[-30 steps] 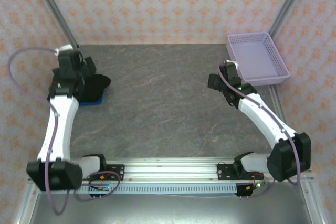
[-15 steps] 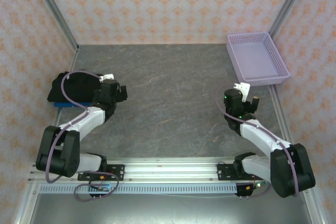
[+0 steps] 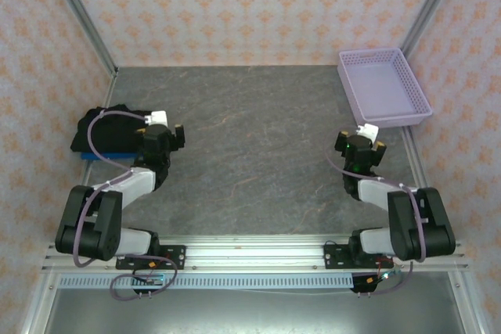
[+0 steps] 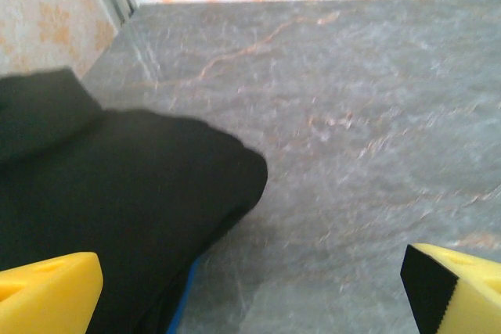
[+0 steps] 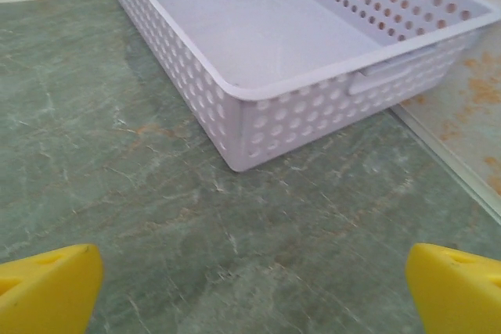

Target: Fold the inside-out t-shirt

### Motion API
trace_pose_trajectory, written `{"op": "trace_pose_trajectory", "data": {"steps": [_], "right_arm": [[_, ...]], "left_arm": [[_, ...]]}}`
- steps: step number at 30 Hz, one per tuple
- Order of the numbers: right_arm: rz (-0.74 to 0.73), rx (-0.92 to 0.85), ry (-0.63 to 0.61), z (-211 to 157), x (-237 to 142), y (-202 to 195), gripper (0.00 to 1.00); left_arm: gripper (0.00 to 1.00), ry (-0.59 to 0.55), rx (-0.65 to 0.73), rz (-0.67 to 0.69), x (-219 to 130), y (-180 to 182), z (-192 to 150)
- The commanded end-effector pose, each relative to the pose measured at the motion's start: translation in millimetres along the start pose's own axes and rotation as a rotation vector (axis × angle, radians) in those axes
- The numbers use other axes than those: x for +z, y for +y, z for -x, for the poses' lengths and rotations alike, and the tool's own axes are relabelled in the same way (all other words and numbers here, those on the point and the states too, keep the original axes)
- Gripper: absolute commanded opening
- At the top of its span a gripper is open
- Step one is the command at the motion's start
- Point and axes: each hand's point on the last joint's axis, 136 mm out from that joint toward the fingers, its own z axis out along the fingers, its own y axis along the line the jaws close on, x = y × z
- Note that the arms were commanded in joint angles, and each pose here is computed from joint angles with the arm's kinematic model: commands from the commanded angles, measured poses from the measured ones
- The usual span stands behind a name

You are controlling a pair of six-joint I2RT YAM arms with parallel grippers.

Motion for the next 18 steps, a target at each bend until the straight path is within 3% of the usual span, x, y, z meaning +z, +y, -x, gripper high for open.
{"op": "trace_pose_trajectory", "data": {"steps": [1,4,6,18], "right_arm": [[0.103,0.05,-0.062,11,10,20,0.99],[0.106,0.051,-0.086,3,22,25,0.99],[0.093,0.043,-0.008,-1,26,24,0.99],[0.093,0.053,-0.015,0,27,21,0.99]], "left_arm": [[1.0,-0.071,-0.038,-0.025,9,-3,-1],[1.0,-0.035,-0.037,-0.051,17,-7,-8],[1.0,-0.045,-0.036,-0.061,18,-8,-9],[1.0,-0.044,-0.036,-0.06,18,-8,-10]]}}
